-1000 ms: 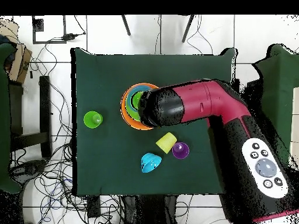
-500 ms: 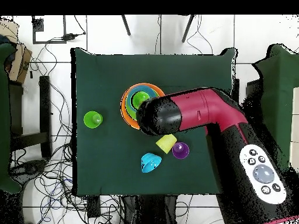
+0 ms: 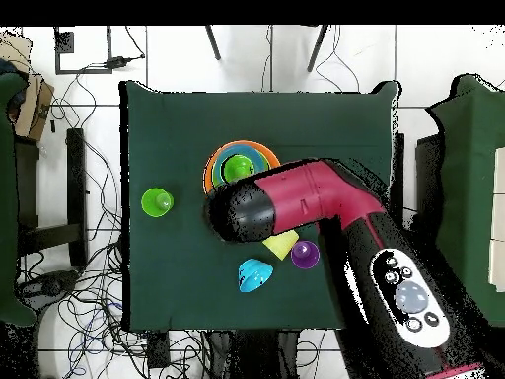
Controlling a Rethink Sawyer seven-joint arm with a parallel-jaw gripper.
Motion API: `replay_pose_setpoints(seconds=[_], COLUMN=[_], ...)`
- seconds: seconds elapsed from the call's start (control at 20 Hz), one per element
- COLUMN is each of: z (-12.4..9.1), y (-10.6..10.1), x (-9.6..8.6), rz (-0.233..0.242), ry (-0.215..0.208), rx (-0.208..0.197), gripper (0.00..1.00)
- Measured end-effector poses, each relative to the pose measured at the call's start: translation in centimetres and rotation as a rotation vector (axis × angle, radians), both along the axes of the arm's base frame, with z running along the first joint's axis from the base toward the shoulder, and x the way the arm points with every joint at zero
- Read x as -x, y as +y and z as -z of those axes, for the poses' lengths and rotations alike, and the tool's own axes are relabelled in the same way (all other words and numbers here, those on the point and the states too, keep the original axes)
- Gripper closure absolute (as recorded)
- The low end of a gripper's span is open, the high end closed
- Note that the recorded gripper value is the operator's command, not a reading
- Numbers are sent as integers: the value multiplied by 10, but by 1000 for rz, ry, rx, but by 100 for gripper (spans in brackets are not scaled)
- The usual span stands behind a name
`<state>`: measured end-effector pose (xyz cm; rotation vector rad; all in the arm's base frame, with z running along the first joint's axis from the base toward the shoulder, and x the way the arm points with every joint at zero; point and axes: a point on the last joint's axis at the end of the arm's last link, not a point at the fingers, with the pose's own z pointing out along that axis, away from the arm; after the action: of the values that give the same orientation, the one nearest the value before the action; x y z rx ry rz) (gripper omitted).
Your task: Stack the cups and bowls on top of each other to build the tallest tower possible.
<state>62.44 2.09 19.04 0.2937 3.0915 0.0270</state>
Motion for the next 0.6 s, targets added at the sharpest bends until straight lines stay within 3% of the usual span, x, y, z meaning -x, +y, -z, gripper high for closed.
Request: replay_pose_setpoints(seconds=[0.6], z=[14], y=[82], x=[11], rz=[-112], ry=[-47], rx=[7], gripper=[0])
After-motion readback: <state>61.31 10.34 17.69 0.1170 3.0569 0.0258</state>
